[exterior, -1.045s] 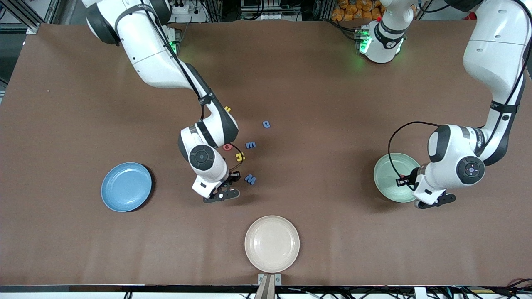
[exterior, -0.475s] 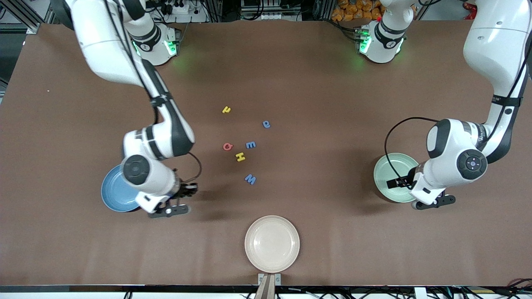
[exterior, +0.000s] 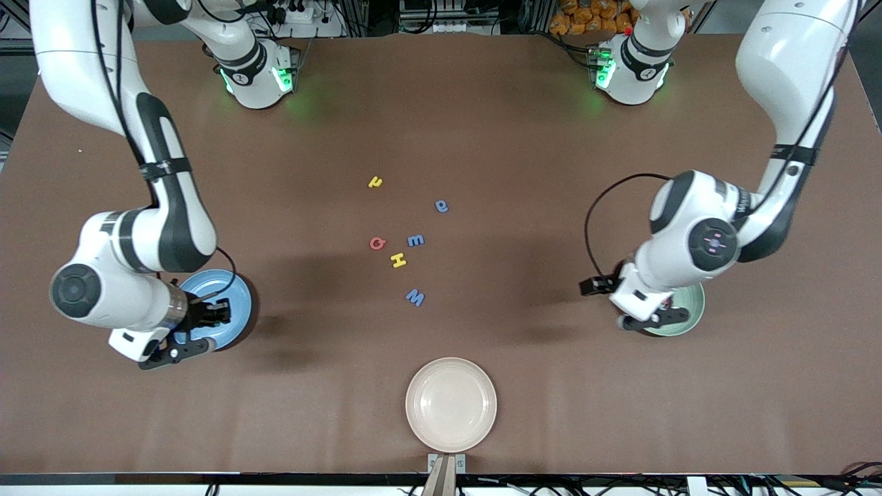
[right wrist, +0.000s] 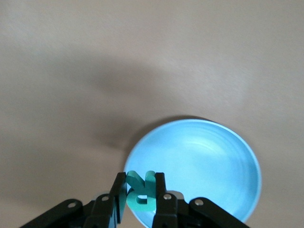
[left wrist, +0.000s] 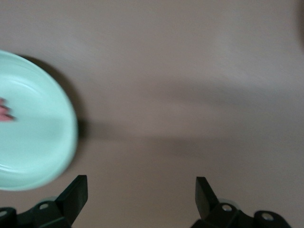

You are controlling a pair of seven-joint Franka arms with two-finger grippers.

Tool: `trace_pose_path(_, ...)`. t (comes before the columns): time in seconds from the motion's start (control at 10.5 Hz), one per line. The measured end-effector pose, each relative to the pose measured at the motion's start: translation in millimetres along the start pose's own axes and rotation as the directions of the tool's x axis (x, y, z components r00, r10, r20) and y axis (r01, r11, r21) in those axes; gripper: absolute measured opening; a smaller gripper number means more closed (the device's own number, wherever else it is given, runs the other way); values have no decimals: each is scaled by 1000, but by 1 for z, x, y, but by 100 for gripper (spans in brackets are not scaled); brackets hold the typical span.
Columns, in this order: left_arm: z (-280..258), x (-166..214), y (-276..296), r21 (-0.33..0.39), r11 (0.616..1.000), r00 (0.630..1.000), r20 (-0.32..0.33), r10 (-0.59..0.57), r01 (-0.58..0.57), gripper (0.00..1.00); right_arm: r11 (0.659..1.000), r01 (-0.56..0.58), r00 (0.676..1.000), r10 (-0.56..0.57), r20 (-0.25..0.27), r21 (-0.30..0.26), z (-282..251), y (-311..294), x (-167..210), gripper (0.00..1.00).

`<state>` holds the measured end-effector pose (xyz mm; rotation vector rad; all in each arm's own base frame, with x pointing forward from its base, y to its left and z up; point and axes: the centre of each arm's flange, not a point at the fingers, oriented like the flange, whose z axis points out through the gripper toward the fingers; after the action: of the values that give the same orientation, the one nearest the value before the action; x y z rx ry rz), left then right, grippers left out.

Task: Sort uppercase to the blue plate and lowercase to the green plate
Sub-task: 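Release the w on the green plate while the right gripper carries R, then open the right gripper over the blue plate while the left gripper returns, then grasp the blue a with the left gripper while the right gripper withdraws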

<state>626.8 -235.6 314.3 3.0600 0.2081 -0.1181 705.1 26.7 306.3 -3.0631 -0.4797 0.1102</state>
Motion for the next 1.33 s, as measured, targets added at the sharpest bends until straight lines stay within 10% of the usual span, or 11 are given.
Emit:
trace_pose_path(0.29,17,-68,99,22,999,1000,19,-24,24,100,1000,23,999,-23,25,14,6,21,-11,31)
trace_pose_path(0.86,81,-206,198,101,982,985,54,-167,161,100,998,52,998,-53,31,24,8,11,-9,100)
trace_pose_path(1.33,128,-237,224,65,985,986,22,-163,162,89,994,76,997,-78,23,78,14,-56,6,100)
